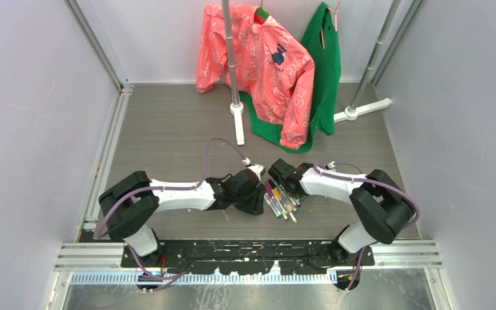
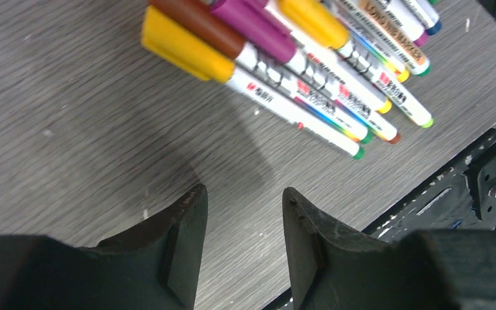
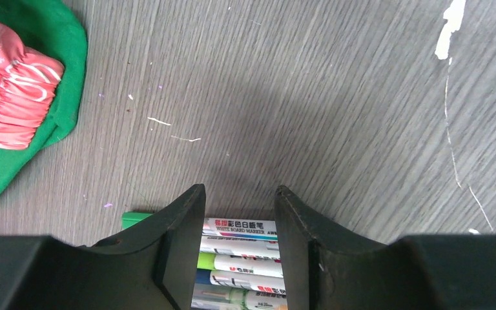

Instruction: Open the pen caps

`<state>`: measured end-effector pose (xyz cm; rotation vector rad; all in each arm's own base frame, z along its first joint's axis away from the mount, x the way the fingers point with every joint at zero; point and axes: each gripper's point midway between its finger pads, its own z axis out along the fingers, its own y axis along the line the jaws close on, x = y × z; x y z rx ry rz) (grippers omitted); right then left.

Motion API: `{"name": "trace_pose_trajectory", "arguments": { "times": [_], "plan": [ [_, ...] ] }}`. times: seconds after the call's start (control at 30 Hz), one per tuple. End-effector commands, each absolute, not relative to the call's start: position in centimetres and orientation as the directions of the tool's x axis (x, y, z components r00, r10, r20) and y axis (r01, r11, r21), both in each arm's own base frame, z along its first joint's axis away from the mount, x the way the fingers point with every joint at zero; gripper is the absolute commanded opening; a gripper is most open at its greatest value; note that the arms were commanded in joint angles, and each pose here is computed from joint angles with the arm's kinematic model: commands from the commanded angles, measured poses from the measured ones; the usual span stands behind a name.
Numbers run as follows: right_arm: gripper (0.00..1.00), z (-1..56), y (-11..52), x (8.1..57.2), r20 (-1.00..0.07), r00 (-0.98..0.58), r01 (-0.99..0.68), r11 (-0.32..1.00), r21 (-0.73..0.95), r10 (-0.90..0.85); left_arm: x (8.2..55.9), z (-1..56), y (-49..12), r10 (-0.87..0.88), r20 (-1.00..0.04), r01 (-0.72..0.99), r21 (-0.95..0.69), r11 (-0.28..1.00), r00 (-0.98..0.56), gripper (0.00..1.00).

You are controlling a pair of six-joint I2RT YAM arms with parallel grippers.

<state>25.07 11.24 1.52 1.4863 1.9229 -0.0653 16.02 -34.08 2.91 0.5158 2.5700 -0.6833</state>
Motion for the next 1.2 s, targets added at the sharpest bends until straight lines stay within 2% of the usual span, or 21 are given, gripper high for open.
{"name": "trace_pose_trajectory", "arguments": {
  "times": [0.0,0.47,0.9,1.17],
  "plan": [
    [0.5,-2.6,8.6,17.5,-0.537,-0.286,0.93,0.365,0.044,0.794,15.8,2.9,-36.3,0.282,-0.498,0.502,-0.39,0.772,-0.82,0.47],
    [0.5,-4.3,11.9,16.5,-0.537,-0.402,0.887,0.462,-0.025,0.742,17.4,2.0,-36.2,0.303,-0.536,0.518,-0.314,0.796,-0.788,0.48],
    [0.5,-4.8,16.8,17.0,-0.516,-0.461,0.847,0.531,-0.014,0.722,18.7,1.2,-33.4,0.283,-0.528,0.483,-0.29,0.826,-0.801,0.48],
    [0.51,-4.5,16.9,16.7,-0.53,-0.466,0.842,0.539,-0.021,0.708,19.1,1.5,-31.8,0.265,-0.53,0.462,-0.282,0.841,-0.806,0.48]
  ]
}}
